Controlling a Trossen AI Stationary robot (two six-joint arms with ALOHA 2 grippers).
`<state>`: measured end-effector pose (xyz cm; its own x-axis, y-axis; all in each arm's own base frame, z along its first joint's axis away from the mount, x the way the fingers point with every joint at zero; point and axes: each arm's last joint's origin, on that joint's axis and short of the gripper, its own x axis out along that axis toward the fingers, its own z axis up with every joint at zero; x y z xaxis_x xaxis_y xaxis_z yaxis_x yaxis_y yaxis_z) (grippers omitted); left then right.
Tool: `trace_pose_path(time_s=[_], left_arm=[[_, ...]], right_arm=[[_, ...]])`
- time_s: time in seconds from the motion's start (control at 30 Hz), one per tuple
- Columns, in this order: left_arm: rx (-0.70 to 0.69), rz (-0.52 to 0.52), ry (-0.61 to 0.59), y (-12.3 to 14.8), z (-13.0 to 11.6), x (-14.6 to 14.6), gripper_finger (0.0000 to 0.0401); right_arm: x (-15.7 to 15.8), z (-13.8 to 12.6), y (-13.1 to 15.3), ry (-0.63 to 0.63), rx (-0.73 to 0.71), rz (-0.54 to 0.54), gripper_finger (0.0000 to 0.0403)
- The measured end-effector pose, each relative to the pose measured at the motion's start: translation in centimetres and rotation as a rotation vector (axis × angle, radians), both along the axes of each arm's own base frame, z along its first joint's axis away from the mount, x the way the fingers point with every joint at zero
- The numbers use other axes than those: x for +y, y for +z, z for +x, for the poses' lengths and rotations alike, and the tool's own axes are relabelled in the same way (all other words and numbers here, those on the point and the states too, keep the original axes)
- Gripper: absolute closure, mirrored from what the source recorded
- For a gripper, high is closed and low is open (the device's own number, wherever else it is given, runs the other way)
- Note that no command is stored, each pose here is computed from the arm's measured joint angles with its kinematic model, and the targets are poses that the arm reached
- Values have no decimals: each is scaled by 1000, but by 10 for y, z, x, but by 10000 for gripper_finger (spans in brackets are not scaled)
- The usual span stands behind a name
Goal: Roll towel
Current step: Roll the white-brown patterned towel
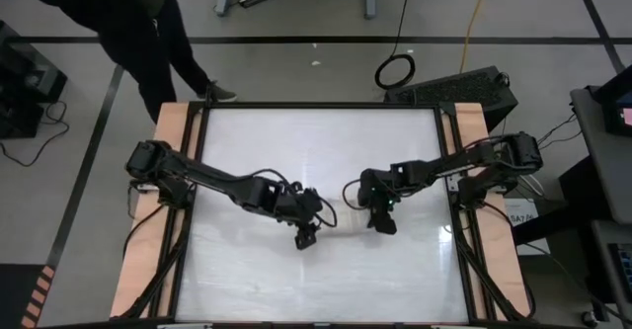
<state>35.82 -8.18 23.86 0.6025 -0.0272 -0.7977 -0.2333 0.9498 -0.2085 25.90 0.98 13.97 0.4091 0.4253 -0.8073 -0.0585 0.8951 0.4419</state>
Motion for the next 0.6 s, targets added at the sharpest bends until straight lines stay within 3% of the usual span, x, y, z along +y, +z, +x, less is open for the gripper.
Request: trace_pose_path(time_s=[0.17, 0.33, 0.5, 0.6], left_arm=[[4, 32, 4, -16, 8, -8, 141], [-2, 197, -1, -26, 8, -20, 129], [-8, 204, -29, -25, 8, -24, 62], [-14, 279, -66, -26, 8, -26, 24]], right_arm=[[-7, -6, -6, -18, 32, 89, 259], [-12, -8, -7, -22, 33, 113, 259], [-17, -8, -6, -22, 23, 150, 259], [-19, -8, -6, -28, 22, 170, 259]])
